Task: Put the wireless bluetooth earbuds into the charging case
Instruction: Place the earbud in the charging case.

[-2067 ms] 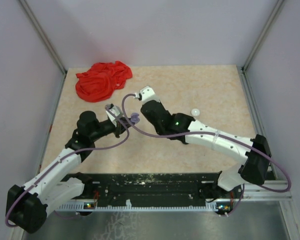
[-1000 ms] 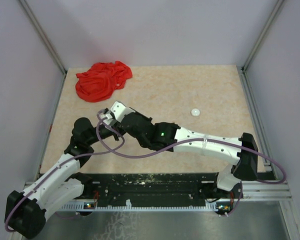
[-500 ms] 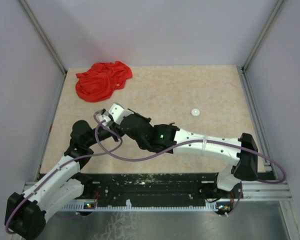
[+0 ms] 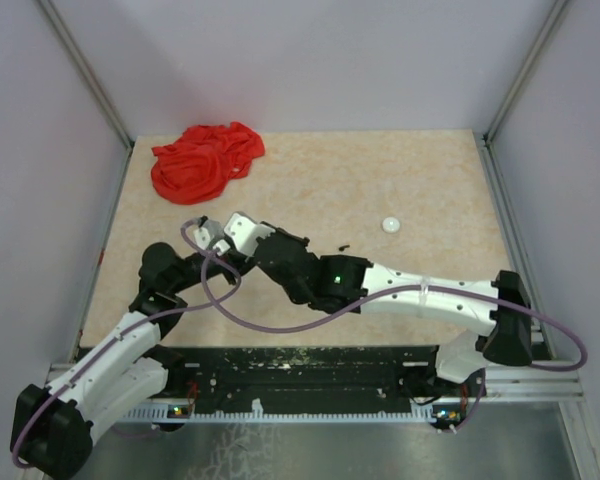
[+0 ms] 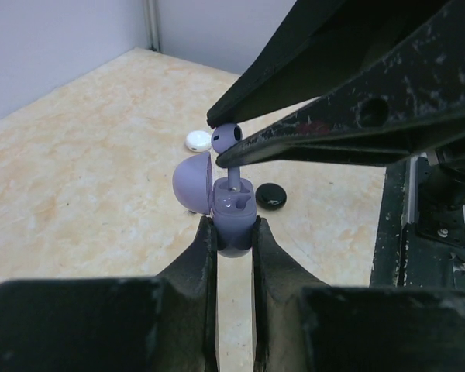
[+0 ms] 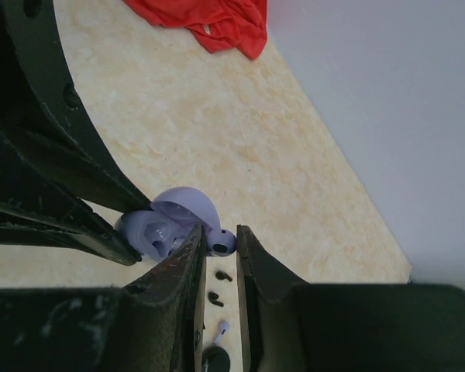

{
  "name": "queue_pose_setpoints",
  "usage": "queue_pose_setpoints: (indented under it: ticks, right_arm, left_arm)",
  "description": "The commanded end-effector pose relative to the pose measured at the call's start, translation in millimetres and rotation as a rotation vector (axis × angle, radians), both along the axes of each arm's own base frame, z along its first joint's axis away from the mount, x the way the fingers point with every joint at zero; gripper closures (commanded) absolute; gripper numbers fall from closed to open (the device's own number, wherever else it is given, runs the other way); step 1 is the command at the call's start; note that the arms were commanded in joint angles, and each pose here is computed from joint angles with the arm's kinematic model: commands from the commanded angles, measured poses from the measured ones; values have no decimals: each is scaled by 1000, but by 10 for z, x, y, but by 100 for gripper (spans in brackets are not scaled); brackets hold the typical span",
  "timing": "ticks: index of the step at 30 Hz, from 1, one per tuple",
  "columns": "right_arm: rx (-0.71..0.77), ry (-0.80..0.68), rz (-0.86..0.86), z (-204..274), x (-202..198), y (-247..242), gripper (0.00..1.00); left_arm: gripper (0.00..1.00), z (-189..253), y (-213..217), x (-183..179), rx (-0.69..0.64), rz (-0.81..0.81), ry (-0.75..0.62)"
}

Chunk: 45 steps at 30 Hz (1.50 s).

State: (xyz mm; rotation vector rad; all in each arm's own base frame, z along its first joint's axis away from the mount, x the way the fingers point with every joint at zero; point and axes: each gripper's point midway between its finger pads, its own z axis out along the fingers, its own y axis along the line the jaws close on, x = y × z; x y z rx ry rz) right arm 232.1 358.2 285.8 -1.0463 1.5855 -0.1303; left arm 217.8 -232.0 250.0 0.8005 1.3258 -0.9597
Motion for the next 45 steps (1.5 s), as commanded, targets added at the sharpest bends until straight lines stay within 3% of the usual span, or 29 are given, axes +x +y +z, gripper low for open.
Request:
queue_pose_setpoints:
  ticks: [1,13,26,45]
  right_arm:
    - [97,-83,20,457,-37,-154,87]
    - [144,-142,209,634,-224,-187,87]
    - [-67,-237,139,412,-156,-121,90]
    - [-190,-217,170,173,-289,26,91]
  left_arm:
    - [99,221,-36,-127,-56,-71,-73]
    - [99,267,-106,-173,-103,-131,-10]
    - [99,262,-132,-131,-116,-131,49]
    - [99,309,-121,-113,-126,-116,47]
